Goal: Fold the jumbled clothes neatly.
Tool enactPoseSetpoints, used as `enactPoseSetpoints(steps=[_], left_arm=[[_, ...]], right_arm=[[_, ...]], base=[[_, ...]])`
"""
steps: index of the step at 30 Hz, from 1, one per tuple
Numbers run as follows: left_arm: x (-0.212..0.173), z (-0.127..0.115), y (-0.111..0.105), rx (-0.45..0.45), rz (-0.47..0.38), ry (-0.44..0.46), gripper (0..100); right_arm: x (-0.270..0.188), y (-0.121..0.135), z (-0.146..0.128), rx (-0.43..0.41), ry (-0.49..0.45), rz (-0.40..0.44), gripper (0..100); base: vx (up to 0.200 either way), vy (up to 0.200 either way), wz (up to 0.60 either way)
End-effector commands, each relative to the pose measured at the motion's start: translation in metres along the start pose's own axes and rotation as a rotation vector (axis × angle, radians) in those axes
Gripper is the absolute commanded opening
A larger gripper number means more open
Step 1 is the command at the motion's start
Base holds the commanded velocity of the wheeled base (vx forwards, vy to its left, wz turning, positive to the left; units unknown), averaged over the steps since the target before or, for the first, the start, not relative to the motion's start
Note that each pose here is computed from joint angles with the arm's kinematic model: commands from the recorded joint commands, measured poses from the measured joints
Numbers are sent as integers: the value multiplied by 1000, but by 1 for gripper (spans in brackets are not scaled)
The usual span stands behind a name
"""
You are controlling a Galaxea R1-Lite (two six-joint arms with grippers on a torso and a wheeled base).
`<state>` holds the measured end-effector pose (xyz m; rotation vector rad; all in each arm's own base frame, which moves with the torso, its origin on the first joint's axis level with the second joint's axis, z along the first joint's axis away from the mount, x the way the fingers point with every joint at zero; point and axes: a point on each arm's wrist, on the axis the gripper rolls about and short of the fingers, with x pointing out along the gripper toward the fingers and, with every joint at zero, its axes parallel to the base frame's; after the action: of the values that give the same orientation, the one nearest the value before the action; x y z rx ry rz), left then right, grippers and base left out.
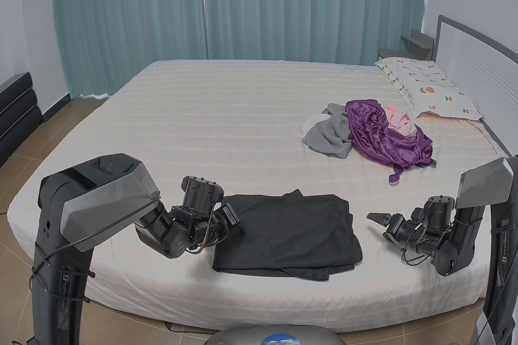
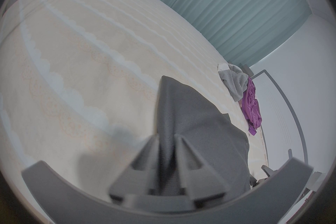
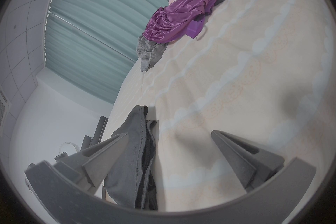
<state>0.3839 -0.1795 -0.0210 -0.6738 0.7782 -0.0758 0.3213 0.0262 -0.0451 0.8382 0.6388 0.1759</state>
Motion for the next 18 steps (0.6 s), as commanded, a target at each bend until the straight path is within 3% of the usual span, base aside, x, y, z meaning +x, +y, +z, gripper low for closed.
enactPoseSetpoints(steps=[1, 18], left_arm=[[0, -1, 1, 0, 5, 0, 0], [-2, -3, 4, -3, 15, 8, 0]], right_arm=[[0, 0, 0, 1, 2, 0, 100], [0, 1, -1, 30, 0, 5, 100]], base=[[0, 0, 0], [0, 0, 0]])
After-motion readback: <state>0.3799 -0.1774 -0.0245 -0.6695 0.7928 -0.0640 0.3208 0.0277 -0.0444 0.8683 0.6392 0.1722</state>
